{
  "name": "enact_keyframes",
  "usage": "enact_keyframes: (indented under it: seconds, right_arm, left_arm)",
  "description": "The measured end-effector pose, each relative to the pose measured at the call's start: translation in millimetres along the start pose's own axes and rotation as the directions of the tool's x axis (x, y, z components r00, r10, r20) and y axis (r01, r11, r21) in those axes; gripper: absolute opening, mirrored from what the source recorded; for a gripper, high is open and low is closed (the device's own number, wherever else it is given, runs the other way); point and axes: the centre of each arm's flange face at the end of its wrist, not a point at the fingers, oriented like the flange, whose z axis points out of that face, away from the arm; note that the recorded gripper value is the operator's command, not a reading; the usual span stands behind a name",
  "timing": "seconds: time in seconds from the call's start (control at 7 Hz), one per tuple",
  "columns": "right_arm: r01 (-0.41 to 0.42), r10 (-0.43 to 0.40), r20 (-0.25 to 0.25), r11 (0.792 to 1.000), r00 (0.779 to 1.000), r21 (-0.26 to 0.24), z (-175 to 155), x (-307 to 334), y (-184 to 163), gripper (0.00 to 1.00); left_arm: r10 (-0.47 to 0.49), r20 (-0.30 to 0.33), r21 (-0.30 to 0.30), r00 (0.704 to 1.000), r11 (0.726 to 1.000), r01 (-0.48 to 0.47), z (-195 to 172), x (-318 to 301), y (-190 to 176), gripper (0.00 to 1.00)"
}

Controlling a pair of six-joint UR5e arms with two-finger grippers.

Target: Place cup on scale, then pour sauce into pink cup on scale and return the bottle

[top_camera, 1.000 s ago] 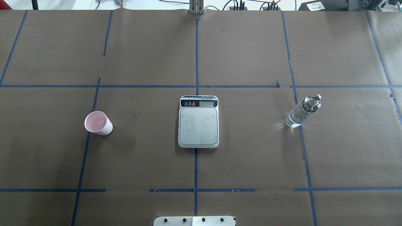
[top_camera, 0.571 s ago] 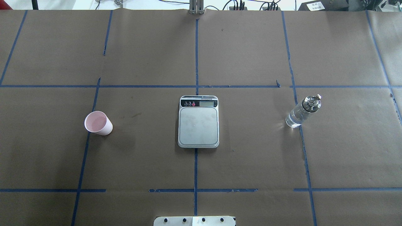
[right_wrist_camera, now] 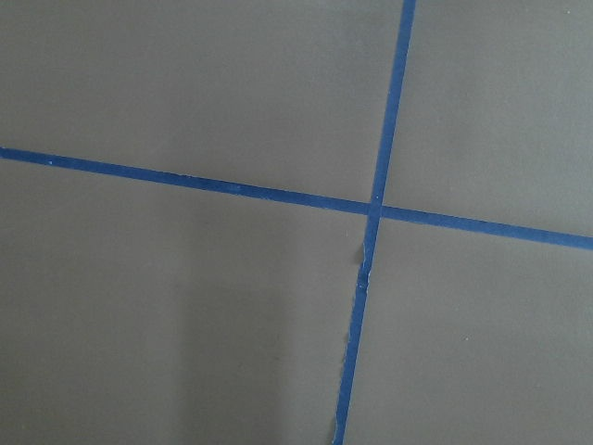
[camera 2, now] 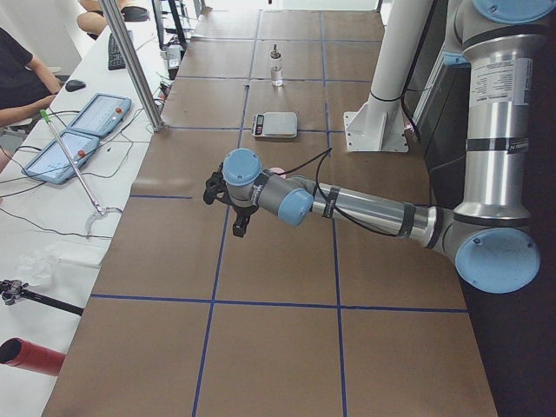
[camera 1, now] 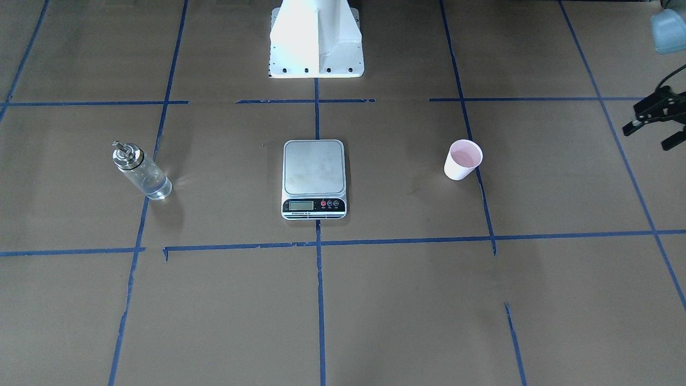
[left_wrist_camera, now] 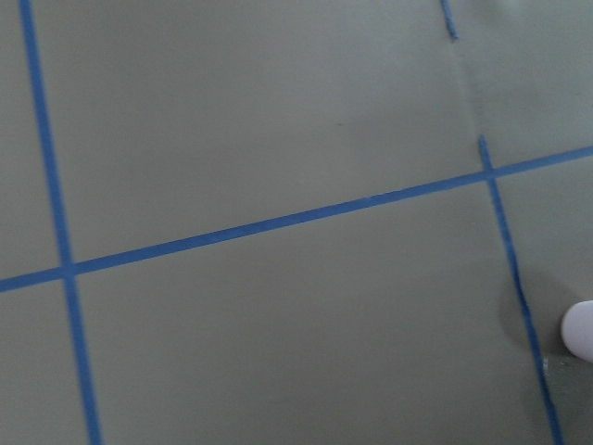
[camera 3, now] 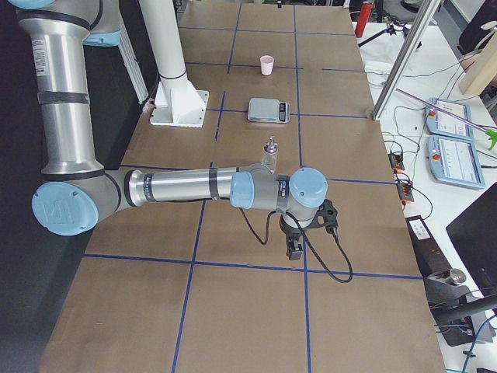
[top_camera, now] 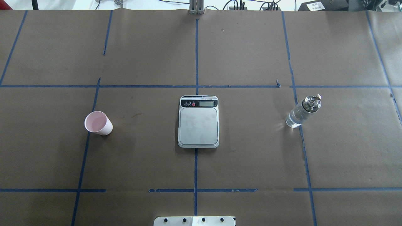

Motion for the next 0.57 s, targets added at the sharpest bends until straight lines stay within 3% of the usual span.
enact_keyframes:
  seconds: [0.57]
  right_arm:
    - [0.034, -0.034, 0.012, 0.999, 0.999, -0.005, 4.0, -24.8, 3.3, 1.00]
  left_arm:
    - [-0.191, -0.020, -0.026, 0.981, 0.981, 0.190, 108.5, 129.9, 22.4, 1.00]
